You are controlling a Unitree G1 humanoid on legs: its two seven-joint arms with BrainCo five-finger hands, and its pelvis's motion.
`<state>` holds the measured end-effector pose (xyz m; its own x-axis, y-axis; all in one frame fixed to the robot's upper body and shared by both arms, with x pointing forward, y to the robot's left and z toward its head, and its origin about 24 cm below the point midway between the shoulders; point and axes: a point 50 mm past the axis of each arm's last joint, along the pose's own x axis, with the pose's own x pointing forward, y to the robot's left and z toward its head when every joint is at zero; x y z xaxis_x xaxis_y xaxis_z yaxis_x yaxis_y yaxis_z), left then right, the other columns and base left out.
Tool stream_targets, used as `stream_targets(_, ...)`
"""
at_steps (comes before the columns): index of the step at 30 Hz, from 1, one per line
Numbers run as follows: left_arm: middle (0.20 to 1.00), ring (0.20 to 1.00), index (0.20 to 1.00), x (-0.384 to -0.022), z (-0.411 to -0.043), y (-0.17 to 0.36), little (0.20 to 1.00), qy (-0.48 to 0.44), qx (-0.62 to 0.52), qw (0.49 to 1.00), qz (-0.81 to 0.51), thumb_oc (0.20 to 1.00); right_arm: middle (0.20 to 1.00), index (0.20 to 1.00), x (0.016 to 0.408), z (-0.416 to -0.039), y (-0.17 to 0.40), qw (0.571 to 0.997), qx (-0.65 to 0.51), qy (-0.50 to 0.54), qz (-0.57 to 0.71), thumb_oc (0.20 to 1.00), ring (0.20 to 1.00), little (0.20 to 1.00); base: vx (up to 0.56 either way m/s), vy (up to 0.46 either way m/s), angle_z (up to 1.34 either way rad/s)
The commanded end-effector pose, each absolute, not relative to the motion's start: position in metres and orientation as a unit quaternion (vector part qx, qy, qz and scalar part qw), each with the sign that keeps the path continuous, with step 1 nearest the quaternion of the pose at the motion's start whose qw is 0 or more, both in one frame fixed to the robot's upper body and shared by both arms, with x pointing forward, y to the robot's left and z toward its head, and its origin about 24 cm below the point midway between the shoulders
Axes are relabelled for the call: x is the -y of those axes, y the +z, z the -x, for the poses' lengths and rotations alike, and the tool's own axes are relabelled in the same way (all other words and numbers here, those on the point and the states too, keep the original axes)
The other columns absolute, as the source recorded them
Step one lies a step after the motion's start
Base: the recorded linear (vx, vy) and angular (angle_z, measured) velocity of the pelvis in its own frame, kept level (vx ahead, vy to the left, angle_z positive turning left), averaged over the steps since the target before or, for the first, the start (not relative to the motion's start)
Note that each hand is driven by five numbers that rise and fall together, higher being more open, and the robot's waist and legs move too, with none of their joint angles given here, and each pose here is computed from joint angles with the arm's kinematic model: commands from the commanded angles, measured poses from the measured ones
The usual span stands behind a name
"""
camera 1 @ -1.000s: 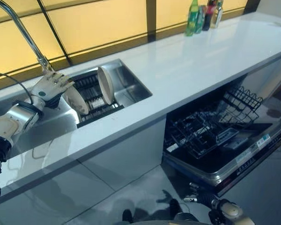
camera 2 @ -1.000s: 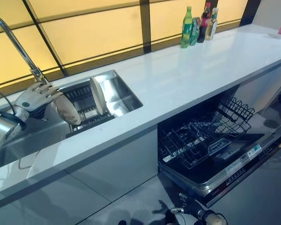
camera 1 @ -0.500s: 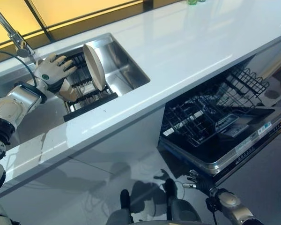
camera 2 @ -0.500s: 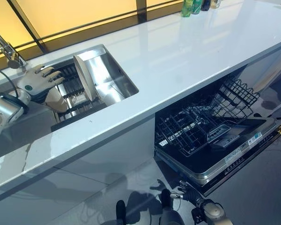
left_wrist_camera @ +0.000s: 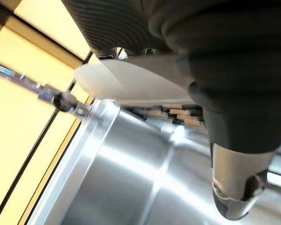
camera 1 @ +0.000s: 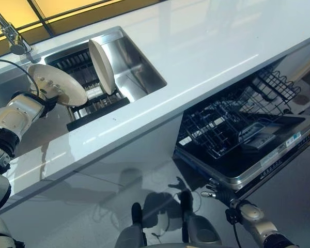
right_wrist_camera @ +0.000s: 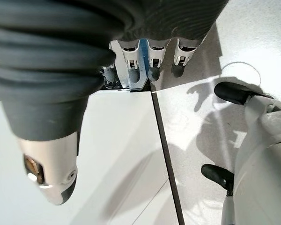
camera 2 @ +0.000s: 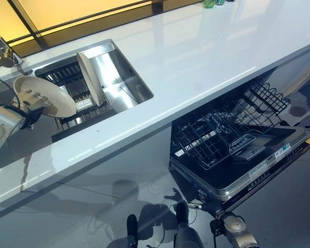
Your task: Pick up plates and place into dishwasher.
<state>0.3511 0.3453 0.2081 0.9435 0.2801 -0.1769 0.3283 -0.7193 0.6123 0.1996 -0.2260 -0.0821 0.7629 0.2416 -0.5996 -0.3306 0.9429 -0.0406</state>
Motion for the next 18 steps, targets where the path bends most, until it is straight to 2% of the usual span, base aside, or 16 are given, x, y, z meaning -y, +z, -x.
stream_targets(1, 1.000, 1.000, 1.000, -0.350, -0.355, 0.245, 1.000, 0.035, -0.188, 0.352, -0.916, 1.000, 1.000, 1.000, 0.221, -0.215, -0.070, 0.949, -0.269, 0.153, 0.059, 1.000, 1.000, 1.000, 0.00, 0.000, 0.00)
stream_targets(4, 1.000, 1.000, 1.000, -0.353, -0.355, 0.245, 1.000, 0.041, -0.184, 0.345, -0.919, 1.000, 1.000, 1.000, 0.221, -0.214, -0.071, 0.949, -0.272, 0.150, 0.055, 1.000, 1.000, 1.000, 0.00, 0.000, 0.00)
stream_targets(5, 0.711, 0.711, 0.711, -0.353, -0.354, 0.246, 0.711, 0.049, -0.177, 0.342, -0.922, 0.711, 1.000, 1.000, 0.222, -0.213, -0.072, 0.949, -0.274, 0.146, 0.051, 1.000, 1.000, 1.000, 0.00, 0.000, 0.00)
stream_targets(6, 0.589, 0.589, 0.589, -0.353, -0.354, 0.247, 0.589, 0.057, -0.166, 0.339, -0.924, 0.589, 1.000, 1.000, 0.222, -0.212, -0.073, 0.950, -0.275, 0.141, 0.046, 1.000, 1.000, 1.000, 0.00, 0.000, 0.00)
stream_targets(7, 0.200, 0.200, 0.200, -0.353, -0.354, 0.249, 0.200, 0.069, -0.149, 0.339, -0.926, 0.200, 1.000, 1.000, 0.223, -0.211, -0.073, 0.951, -0.276, 0.136, 0.042, 1.000, 1.000, 1.000, 0.00, 0.000, 0.00)
stream_targets(12, 0.200, 0.200, 0.200, -0.355, -0.351, 0.259, 0.200, 0.122, -0.072, 0.348, -0.927, 0.200, 1.000, 1.000, 0.230, -0.210, -0.072, 0.955, -0.272, 0.113, 0.032, 1.000, 1.000, 1.000, 0.00, 0.000, 0.00)
stream_targets(18, 0.200, 0.200, 0.200, -0.358, -0.347, 0.251, 0.200, 0.144, -0.018, 0.345, -0.927, 0.200, 1.000, 1.000, 0.238, -0.209, -0.071, 0.959, -0.265, 0.091, 0.026, 1.000, 1.000, 1.000, 0.00, 0.000, 0.00)
